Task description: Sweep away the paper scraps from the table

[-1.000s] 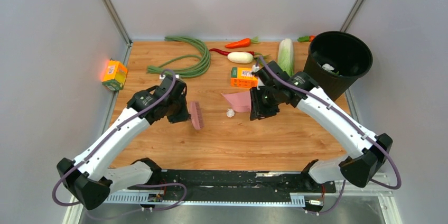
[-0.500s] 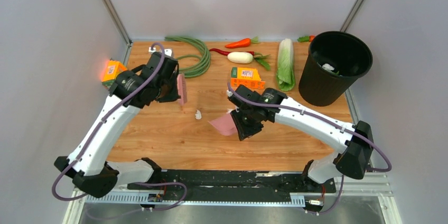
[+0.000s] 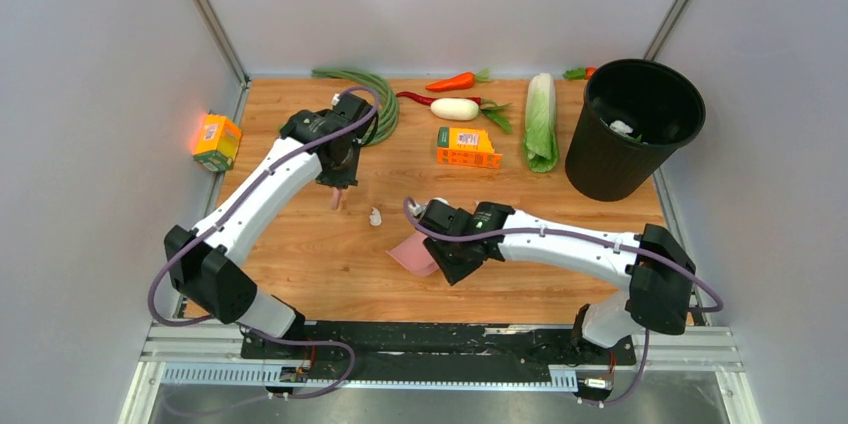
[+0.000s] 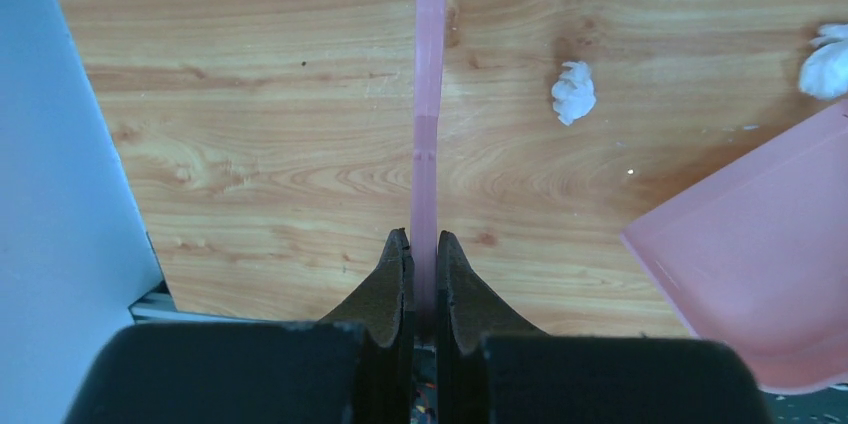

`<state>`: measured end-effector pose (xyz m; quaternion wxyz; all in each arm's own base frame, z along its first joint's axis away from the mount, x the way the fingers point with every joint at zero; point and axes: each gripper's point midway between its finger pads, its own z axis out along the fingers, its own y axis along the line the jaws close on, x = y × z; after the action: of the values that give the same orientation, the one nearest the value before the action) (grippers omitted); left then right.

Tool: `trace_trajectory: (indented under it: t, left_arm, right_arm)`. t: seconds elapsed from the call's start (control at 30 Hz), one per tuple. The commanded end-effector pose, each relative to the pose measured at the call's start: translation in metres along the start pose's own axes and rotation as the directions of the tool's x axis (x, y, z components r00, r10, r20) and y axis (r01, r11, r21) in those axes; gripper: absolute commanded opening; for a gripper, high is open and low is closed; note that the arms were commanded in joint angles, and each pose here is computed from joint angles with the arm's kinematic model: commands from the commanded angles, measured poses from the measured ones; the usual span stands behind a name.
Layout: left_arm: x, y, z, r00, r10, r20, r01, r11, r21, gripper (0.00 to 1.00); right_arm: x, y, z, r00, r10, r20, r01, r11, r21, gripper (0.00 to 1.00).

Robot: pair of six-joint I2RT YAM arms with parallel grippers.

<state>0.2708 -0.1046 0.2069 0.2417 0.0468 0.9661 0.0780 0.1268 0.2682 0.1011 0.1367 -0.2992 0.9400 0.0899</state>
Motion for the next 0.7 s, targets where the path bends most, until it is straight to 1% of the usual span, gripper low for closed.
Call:
trace_trajectory:
  t: [0.0,0.3,0.37,0.53,0.67]
  left_arm:
    - [-0.003,-0.006,0.017,0.996,0.088,-0.009,-0.088,0.996,0.009,0.00]
    - [0.016,-0.036,0.030,0.988,0.126,-0.089,-0.111,0.981,0.161,0.00]
    - [0.022,-0.046,0.030,0.984,0.143,-0.102,-0.117,0.967,0.224,0.00]
    - [0.035,-0.057,0.029,0.978,0.162,-0.131,-0.118,0.948,0.294,0.00]
    - [0.047,-0.073,0.024,0.971,0.190,-0.144,-0.119,0.909,0.400,0.00]
  right_arm:
    - [-0.014,0.012,0.013,0.992,-0.092,0.086,0.093,0.996,-0.010,0.00]
    - [-0.017,0.017,0.035,0.988,-0.122,0.099,0.125,0.992,-0.029,0.00]
    - [-0.019,0.018,0.039,0.986,-0.137,0.098,0.141,0.990,-0.028,0.00]
    - [-0.019,0.014,0.052,0.978,-0.193,0.083,0.194,0.981,-0.003,0.00]
    - [-0.022,0.018,0.061,0.972,-0.217,0.089,0.220,0.975,-0.018,0.00]
